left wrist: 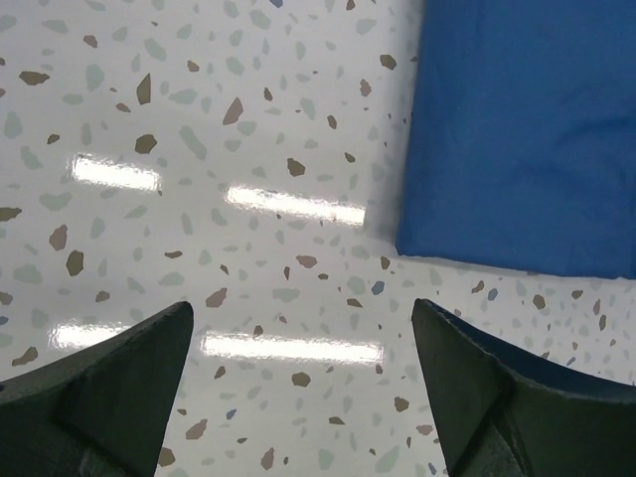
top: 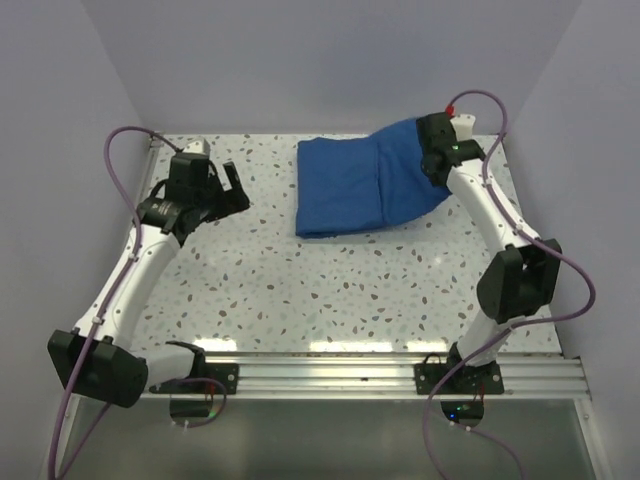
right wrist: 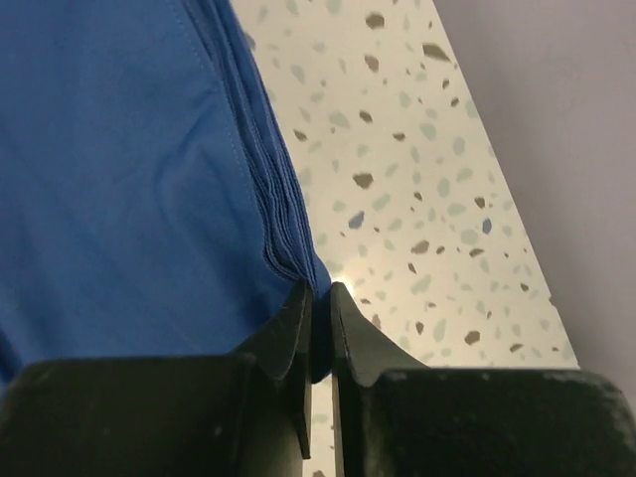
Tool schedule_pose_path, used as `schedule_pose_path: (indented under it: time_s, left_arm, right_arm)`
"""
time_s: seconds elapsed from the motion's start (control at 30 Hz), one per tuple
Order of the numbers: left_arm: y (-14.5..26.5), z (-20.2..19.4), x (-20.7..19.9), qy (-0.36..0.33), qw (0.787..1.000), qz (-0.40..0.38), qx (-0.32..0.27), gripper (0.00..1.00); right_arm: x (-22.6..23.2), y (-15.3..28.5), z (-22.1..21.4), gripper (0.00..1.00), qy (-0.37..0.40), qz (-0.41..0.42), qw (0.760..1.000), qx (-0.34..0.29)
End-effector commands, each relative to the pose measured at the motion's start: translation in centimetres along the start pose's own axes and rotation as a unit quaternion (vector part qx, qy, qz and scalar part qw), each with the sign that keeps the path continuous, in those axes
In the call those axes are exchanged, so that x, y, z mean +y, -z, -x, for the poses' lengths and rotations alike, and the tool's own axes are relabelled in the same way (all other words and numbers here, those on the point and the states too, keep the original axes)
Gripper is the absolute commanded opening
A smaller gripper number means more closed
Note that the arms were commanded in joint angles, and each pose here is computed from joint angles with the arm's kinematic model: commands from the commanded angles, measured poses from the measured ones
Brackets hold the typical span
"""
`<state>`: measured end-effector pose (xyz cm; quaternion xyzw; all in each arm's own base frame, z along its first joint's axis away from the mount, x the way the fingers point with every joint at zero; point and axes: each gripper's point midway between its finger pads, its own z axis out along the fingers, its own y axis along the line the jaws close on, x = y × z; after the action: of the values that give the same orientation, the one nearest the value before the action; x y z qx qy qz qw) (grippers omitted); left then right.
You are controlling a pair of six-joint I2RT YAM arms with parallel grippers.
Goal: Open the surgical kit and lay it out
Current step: Open the surgical kit at the center of the board.
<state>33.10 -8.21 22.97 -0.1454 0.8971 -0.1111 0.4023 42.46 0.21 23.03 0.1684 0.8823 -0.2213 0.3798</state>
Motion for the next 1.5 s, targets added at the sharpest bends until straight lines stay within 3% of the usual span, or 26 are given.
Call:
schedule_pose_path:
  time_s: [0.0,0.03,0.07,0.1,0.17,0.3,0.37,0.5,0.57,0.6,0.67,0.8,0.87,1.07,1.1,1.17,1.47]
  left_arm:
    - [0.1,2.4,-2.3,-0.015,0.999,-0.041,-0.032,0.96]
    - [-0.2,2.4,-2.6,-0.023,0.998,-0.048,-0.031,0.97]
    - [-0.5,2.4,-2.8,-0.027,0.998,-0.049,-0.030,0.98]
    - [-1.4,2.1,-2.8,-0.033,0.998,-0.046,-0.023,0.98]
    - [-2.9,1.7,-2.6,-0.046,0.998,-0.036,-0.011,0.98]
    - [-4.9,2.3,-3.8,-0.106,0.994,-0.018,-0.028,0.99]
    - [-6.1,2.8,-6.1,-0.167,0.985,-0.020,-0.034,1.00]
    - [-6.3,2.2,-16.2,-0.298,0.949,-0.079,-0.066,1.00]
    - [-7.2,-0.9,-20.3,-0.350,0.929,-0.103,-0.056,1.00]
    - [-6.7,-0.6,-22.4,-0.363,0.922,-0.116,-0.070,0.99]
    - [-7.9,-4.4,-25.3,-0.417,0.898,-0.126,-0.056,0.96]
    - [-9.6,-9.4,-27.9,-0.456,0.881,-0.114,-0.051,0.93]
    - [-10.3,-12.3,-29.3,-0.495,0.861,-0.106,-0.058,0.93]
    - [-13.3,-16.1,-31.3,-0.497,0.861,-0.085,-0.063,0.93]
    - [-13.6,-15.9,-31.8,-0.478,0.872,-0.084,-0.068,0.93]
    - [-15.1,-17.2,-31.9,-0.478,0.873,-0.077,-0.062,0.93]
    - [-18.8,-18.6,-29.4,-0.484,0.872,-0.010,-0.075,0.88]
  right_arm:
    - [-1.4,-1.1,-4.3,0.11,0.027,-0.057,0.998,0.023]
    - [-1.0,-2.0,-6.2,0.69,0.041,-0.051,0.996,0.052]
    - [-0.9,-2.8,-8.3,0.93,0.060,-0.056,0.993,0.081]
    - [-0.8,-3.2,-9.4,0.99,0.062,-0.063,0.991,0.100]
    - [-0.8,-4.3,-12.3,0.99,0.086,-0.089,0.981,0.147]
    - [-1.2,-4.5,-13.3,0.99,0.091,-0.109,0.976,0.165]
    - [-1.6,-3.8,-12.1,0.99,0.077,-0.107,0.980,0.146]
    - [-2.0,-2.0,-9.2,0.99,0.045,-0.085,0.989,0.112]
    - [-1.7,-0.3,-8.0,0.99,0.030,-0.036,0.994,0.102]
    - [-1.3,0.3,-7.6,0.99,0.025,-0.013,0.995,0.098]
    - [-0.8,1.4,-7.4,0.99,0.023,0.030,0.995,0.096]
    - [-2.0,4.1,-7.0,0.99,0.007,0.064,0.994,0.087]
    - [-2.6,4.9,-7.7,0.99,0.009,0.069,0.993,0.092]
    - [-4.7,6.9,-9.8,0.99,0.017,0.089,0.992,0.093]
    - [-5.1,7.1,-10.2,0.99,0.022,0.088,0.991,0.097]
    - [-5.6,7.3,-10.7,0.99,0.034,0.084,0.991,0.100]
    - [-5.2,7.2,-11.6,0.99,0.047,0.089,0.987,0.124]
